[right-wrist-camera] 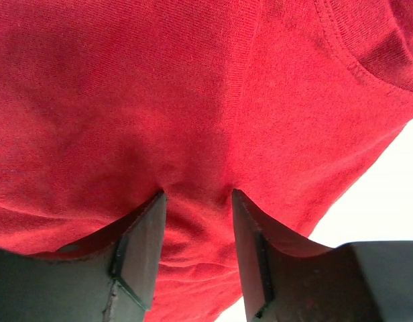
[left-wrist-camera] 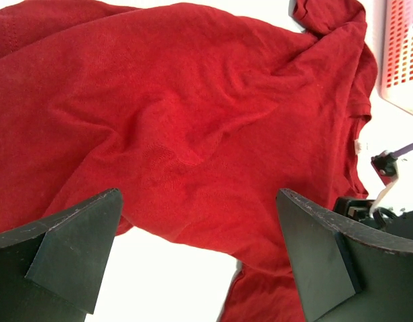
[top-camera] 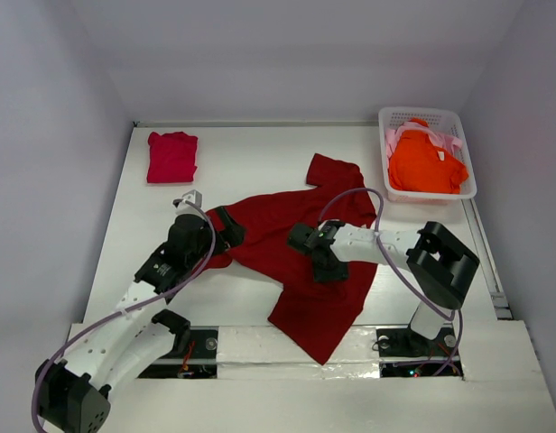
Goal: Fold and stack the t-shirts
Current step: Flatten the tshirt out
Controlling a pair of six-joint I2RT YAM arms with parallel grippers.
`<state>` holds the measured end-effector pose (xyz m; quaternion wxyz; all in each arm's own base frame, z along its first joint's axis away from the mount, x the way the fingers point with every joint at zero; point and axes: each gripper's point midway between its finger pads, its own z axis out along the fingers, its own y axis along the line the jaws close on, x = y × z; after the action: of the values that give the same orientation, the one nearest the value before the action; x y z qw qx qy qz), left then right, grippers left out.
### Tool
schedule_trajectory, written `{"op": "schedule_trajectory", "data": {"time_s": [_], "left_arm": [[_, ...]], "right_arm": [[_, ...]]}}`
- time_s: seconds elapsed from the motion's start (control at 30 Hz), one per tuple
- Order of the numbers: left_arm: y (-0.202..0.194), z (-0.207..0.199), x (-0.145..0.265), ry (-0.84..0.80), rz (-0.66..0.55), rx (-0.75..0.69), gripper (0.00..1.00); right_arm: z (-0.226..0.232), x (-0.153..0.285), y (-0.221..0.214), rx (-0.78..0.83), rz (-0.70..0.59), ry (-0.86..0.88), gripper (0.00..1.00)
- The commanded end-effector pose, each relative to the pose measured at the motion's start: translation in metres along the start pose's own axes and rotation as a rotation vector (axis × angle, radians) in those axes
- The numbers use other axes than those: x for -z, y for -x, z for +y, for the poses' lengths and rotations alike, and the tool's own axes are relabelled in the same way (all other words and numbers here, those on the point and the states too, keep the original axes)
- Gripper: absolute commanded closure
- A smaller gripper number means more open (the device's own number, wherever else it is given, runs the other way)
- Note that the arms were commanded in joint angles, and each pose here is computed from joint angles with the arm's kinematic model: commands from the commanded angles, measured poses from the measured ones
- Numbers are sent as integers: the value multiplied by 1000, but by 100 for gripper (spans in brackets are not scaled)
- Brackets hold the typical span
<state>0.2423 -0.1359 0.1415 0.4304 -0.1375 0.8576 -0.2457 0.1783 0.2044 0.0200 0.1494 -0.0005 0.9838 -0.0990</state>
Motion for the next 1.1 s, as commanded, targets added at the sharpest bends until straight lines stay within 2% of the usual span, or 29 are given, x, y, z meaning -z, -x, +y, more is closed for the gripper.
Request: {"op": "schedule_trajectory", "data": {"time_s": [0.0,0.17,0.37,0.53,0.6,0.77,1.07], "left_arm": [[22,-20,2,-58,-64,-17,1],[21,-17,3,-49,-67,-18,1],[22,-14,5,-41,-77,-22,1],[22,-13,6,-36,-79,-23,1],[23,-14,7,-43,-82,-23,1],[22,-14,7,-42,-79,-29,1],[23,-13,9,-43,-85,-29,1]], "right_arm": [[0,-21,-4,-57,-26,-48,52],[-4,-12,8,-112,-70,-77,54],[-8,-9,20,-101,-97,-153,48],[-14,-6,28,-104,-115,-215,47],[-22,5,39,-106,-159,-263,47],[-49,18,61,-117,-230,-346,36],[-94,14,64,-169,-228,-420,35]]}}
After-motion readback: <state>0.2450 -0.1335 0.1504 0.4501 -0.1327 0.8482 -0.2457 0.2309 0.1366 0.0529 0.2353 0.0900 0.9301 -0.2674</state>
